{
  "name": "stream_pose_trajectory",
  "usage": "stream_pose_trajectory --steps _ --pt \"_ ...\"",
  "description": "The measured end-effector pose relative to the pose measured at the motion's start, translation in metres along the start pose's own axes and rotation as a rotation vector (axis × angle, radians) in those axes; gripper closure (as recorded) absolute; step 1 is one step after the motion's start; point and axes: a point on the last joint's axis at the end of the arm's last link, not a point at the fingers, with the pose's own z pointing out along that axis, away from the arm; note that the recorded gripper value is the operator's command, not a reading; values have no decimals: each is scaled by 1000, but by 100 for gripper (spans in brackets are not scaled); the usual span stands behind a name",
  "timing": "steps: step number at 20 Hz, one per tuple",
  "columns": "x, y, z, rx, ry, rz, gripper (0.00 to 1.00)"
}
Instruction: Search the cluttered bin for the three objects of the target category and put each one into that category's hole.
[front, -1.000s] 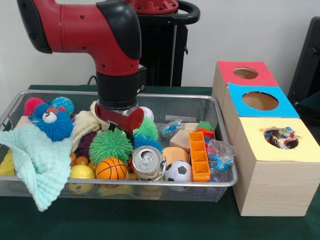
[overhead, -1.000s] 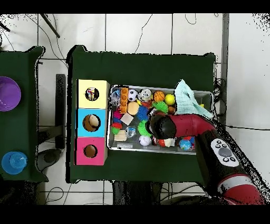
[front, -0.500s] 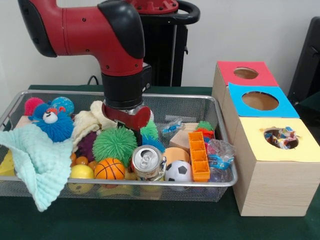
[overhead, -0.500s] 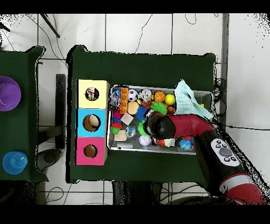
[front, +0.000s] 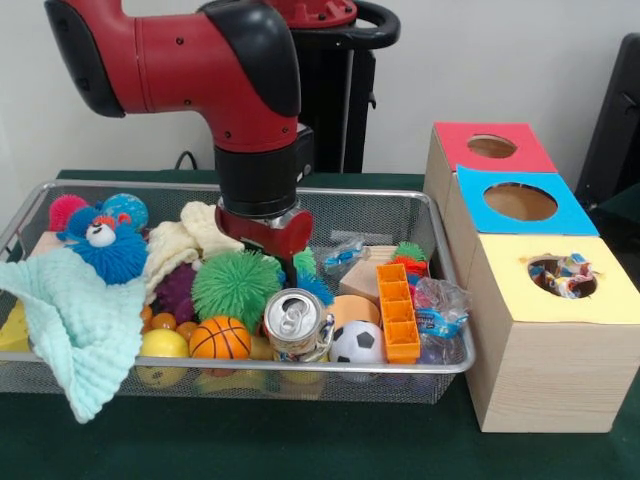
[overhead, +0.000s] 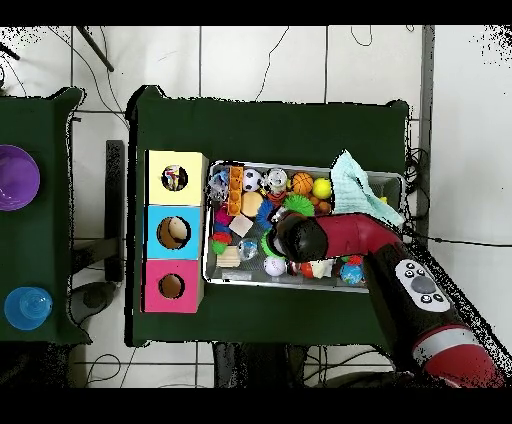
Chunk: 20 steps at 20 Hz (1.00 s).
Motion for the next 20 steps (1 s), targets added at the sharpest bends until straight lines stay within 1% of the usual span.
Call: stream_pose_trajectory --steps 3,5,8,14,16,18,19,20 --pt "1 2 -3 12 4 -9 0" --pt "4 4 -9 22 5 -21 0" --pt "8 6 -15 28 7 -31 0" --pt "30 18 -31 20 31 -72 0" --pt "41 23 -36 15 48 -87 0" --pt "48 27 -37 9 61 -97 0" --pt "55 32 -38 -2 77 -106 0" --pt "58 34 -38 -8 84 -109 0"
